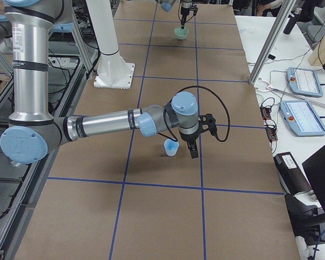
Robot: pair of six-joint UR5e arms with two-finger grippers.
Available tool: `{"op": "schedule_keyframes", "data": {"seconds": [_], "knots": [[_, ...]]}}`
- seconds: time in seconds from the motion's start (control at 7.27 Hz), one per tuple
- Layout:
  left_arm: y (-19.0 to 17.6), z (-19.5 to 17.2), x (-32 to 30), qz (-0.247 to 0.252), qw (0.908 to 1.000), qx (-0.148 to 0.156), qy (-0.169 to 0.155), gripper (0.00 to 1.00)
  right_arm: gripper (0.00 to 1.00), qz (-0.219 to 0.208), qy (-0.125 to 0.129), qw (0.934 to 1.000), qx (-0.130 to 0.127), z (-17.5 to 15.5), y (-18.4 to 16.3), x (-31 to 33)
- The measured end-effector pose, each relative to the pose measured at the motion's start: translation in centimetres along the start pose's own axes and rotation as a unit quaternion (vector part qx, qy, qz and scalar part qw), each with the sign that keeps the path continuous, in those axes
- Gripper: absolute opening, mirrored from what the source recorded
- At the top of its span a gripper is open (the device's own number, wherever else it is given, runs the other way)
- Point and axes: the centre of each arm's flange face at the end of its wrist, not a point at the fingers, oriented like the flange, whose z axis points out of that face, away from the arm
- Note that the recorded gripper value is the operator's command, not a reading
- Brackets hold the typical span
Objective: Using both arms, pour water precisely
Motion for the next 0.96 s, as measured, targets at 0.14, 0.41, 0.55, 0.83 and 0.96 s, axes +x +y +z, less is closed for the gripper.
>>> {"op": "schedule_keyframes", "data": {"seconds": [0.14,0.41,0.55,0.83,0.96], "knots": [[0.4,0.4,-1.9,0.005,1.0,-0.005,-0.006,0.0,1.0,0.0,0.0,1.0,0.0,0.0,0.0,-0.1],[0.8,1.0,-3.6,0.008,0.9998,-0.013,-0.011,0.0,1.0,0.0,0.0,1.0,0.001,-0.1,0.0,-0.1],[0.9,1.2,-3.7,0.008,0.9998,-0.016,-0.007,0.0,1.0,0.0,0.0,1.0,0.001,-0.1,0.0,-0.1],[1.5,1.4,-3.7,0.006,0.9995,-0.027,0.012,0.0,1.0,0.0,0.0,1.0,0.0,0.0,0.1,-0.1],[2.2,1.7,-4.2,0.004,0.9994,-0.033,0.015,0.0,1.0,0.0,0.0,1.0,0.0,0.0,0.0,-0.1]]}}
